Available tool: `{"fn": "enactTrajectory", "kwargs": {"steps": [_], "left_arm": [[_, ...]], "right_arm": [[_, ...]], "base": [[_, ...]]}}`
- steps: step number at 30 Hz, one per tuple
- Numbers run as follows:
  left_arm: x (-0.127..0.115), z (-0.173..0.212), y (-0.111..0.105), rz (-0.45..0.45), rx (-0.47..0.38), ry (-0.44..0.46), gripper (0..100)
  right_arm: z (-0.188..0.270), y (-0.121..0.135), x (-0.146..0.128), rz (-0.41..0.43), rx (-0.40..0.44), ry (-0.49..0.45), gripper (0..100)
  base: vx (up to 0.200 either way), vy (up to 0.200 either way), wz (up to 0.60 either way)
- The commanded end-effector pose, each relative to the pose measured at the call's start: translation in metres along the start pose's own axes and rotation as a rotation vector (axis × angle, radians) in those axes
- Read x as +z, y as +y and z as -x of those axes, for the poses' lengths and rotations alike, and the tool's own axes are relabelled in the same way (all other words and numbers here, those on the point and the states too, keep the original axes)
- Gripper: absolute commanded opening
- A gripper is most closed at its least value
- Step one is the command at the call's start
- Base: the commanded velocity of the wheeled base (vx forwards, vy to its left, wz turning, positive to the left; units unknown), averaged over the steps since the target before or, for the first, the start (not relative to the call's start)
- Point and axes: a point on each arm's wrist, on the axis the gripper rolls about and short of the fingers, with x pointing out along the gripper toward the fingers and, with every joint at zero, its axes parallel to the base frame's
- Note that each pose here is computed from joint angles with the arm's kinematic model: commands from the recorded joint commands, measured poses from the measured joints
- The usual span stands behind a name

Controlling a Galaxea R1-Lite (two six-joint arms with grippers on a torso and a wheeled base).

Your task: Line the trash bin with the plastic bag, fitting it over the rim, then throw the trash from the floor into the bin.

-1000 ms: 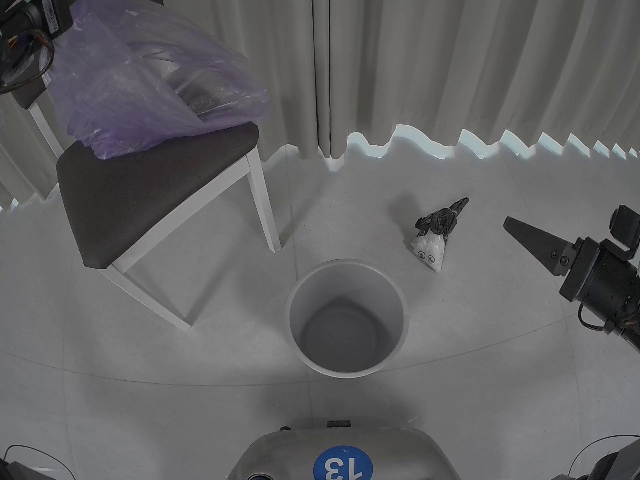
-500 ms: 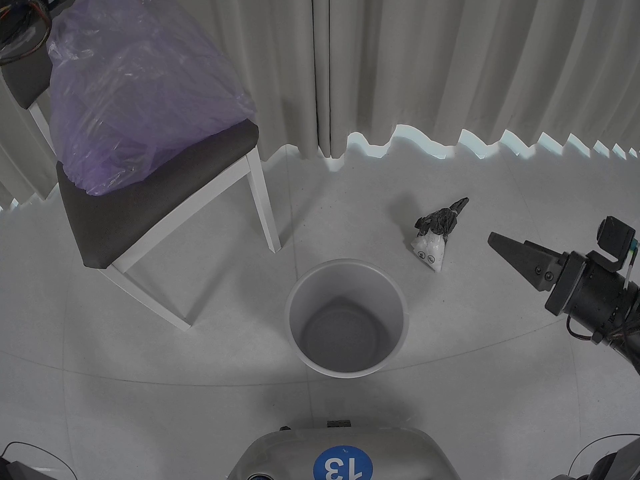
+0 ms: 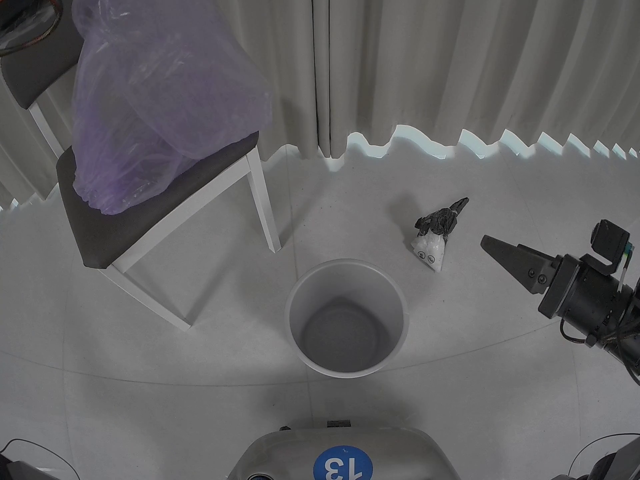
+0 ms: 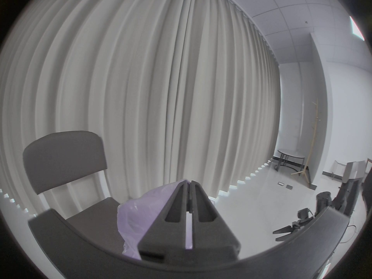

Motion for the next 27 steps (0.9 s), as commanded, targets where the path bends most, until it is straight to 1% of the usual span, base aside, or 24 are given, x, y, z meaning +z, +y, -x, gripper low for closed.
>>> {"fn": "enactTrajectory", "kwargs": {"steps": [1, 5, 6, 8, 10, 11, 12, 14, 15, 18, 21, 24, 25, 26, 27], "left_arm": [[0.0, 0.002, -0.004, 0.006, -0.049, -0.005, 0], [-0.004, 0.001, -0.007, 0.012, -0.108, -0.008, 0], [-0.009, 0.003, -0.011, 0.011, -0.154, 0.001, 0], [-0.014, 0.006, -0.014, 0.013, -0.192, 0.004, 0], [-0.018, 0.008, -0.016, 0.015, -0.221, 0.006, 0], [-0.018, 0.008, -0.016, 0.015, -0.221, 0.006, 0], [-0.021, 0.01, -0.019, 0.021, -0.255, -0.005, 0], [-0.023, 0.012, -0.02, 0.021, -0.286, -0.022, 0], [-0.025, 0.013, -0.021, 0.02, -0.318, -0.035, 0], [-0.027, 0.019, -0.025, 0.019, -0.378, -0.056, 0], [-0.03, 0.022, -0.028, 0.014, -0.399, -0.058, 0], [-0.033, 0.024, -0.034, 0.018, -0.463, -0.087, 0], [-0.033, 0.025, -0.033, 0.018, -0.465, -0.089, 0], [-0.034, 0.027, -0.035, 0.011, -0.5, -0.113, 0], [-0.034, 0.028, -0.036, 0.001, -0.511, -0.124, 0]], "right_arm": [[-0.001, 0.0, 0.001, -0.01, 0.004, 0.0, 100], [-0.001, 0.001, 0.002, -0.027, 0.007, -0.004, 100], [-0.001, 0.001, 0.002, -0.03, 0.007, -0.006, 100], [-0.001, 0.001, 0.003, -0.031, 0.005, -0.01, 100], [0.0, 0.001, 0.004, -0.032, 0.006, -0.014, 100], [0.0, 0.001, 0.004, -0.032, 0.006, -0.014, 100], [0.0, 0.001, 0.004, -0.033, 0.01, -0.014, 100], [0.0, 0.0, 0.004, -0.033, 0.007, -0.014, 100], [-0.001, 0.0, 0.004, -0.033, 0.005, -0.013, 100], [-0.002, -0.002, 0.005, -0.041, -0.003, -0.017, 100], [-0.003, -0.002, 0.008, -0.057, -0.005, -0.025, 100], [-0.006, -0.003, 0.008, -0.082, -0.008, -0.02, 100], [-0.007, -0.004, 0.008, -0.081, -0.01, -0.019, 100], [-0.011, -0.005, 0.005, -0.085, -0.021, -0.006, 100], [-0.013, -0.006, 0.003, -0.084, -0.026, 0.001, 100]], "base": [[0.0, 0.0, 0.0], [0.0, 0.0, 0.0], [0.0, 0.0, 0.0], [0.0, 0.0, 0.0], [0.0, 0.0, 0.0], [0.0, 0.0, 0.0], [0.0, 0.0, 0.0], [0.0, 0.0, 0.0], [0.0, 0.0, 0.0], [0.0, 0.0, 0.0], [0.0, 0.0, 0.0], [0.0, 0.0, 0.0], [0.0, 0.0, 0.0], [0.0, 0.0, 0.0], [0.0, 0.0, 0.0]]}}
